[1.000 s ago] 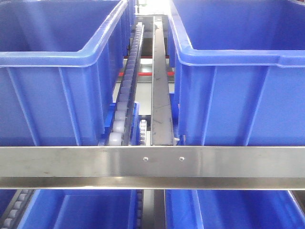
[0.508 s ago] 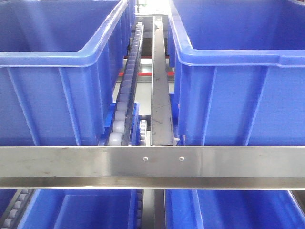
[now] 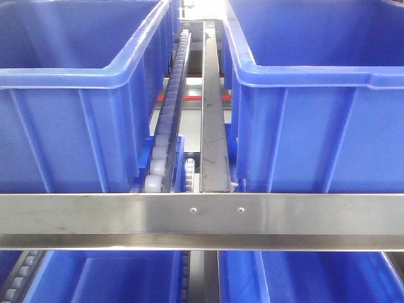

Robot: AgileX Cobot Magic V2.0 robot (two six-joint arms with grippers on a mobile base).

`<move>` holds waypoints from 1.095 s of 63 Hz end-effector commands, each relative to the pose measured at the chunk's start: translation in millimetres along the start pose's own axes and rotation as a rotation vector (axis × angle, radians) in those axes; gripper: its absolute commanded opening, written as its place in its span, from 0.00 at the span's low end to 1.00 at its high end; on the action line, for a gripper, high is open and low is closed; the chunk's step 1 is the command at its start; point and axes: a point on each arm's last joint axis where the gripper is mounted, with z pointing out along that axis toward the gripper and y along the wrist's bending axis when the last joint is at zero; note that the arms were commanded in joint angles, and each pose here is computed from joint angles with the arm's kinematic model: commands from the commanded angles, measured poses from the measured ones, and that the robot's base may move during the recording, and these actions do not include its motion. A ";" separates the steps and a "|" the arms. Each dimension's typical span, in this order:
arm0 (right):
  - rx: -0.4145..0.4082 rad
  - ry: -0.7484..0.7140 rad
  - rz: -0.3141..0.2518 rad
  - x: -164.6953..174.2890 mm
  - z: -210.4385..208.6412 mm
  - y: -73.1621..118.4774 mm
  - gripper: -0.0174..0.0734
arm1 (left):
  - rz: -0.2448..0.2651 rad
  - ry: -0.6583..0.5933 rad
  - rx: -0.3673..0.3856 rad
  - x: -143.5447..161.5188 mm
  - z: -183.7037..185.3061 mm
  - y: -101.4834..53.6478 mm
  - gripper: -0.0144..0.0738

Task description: Pick and sort blue part to right shelf

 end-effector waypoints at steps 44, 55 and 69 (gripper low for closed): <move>-0.003 -0.123 0.004 -16.2 -2.4 1.0 0.25 | -0.077 -0.079 0.013 16.4 0.5 -2.9 0.30; -0.003 -0.123 0.004 -16.2 -2.4 1.0 0.25 | -0.077 -0.079 0.013 16.4 0.5 -2.9 0.30; -0.003 -0.123 0.004 -16.2 -2.4 1.0 0.25 | -0.077 -0.079 0.013 16.4 0.5 -2.9 0.30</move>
